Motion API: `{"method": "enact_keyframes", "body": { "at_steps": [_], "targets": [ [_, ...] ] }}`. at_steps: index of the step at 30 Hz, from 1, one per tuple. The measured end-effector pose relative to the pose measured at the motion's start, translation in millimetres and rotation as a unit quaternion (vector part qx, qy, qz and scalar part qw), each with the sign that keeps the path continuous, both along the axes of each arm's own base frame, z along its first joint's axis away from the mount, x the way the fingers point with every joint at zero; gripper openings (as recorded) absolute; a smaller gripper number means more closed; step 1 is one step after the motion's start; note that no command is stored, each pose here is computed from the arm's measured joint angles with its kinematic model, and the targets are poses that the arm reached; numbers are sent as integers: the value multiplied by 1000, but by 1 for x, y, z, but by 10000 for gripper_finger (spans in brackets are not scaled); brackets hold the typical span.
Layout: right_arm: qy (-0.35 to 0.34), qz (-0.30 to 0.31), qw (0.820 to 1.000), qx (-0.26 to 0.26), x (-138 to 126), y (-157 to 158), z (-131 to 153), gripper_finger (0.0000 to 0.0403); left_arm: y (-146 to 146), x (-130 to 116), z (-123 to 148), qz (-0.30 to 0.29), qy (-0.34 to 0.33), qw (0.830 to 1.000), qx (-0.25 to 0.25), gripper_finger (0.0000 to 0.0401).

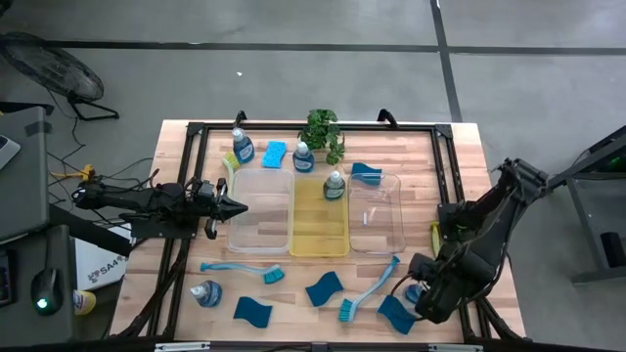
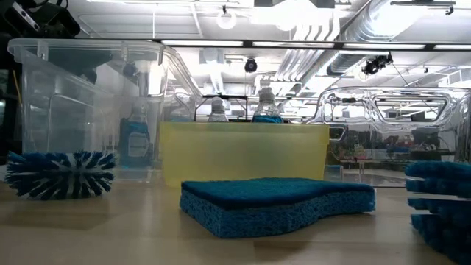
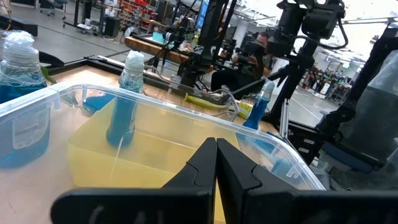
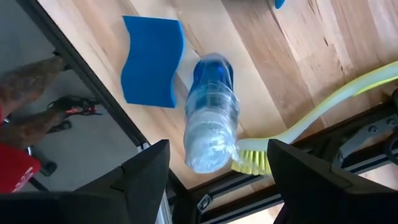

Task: Pick & Place Kitchen Sink Supplies
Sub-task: Put the dishwashing liquid bottle into the yellow bin

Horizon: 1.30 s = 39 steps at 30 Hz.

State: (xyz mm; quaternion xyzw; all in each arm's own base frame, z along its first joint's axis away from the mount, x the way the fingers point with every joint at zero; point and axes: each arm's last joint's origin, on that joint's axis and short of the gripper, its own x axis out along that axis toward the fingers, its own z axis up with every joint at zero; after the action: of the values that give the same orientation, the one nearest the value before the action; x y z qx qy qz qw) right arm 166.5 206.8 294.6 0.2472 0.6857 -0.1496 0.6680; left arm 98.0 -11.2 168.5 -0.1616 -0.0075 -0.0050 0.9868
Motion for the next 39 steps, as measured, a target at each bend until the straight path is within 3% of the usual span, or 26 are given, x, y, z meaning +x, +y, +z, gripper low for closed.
{"method": "enact_keyframes", "body": {
  "at_steps": [16, 39],
  "targets": [
    [26, -4, 998, -49, 13, 14, -28, 264, 0, 0, 0, 0, 0, 1000, 0, 2],
    [27, 31, 998, -48, 12, 26, -37, 264, 0, 0, 0, 0, 0, 1000, 0, 2]
  ]
}}
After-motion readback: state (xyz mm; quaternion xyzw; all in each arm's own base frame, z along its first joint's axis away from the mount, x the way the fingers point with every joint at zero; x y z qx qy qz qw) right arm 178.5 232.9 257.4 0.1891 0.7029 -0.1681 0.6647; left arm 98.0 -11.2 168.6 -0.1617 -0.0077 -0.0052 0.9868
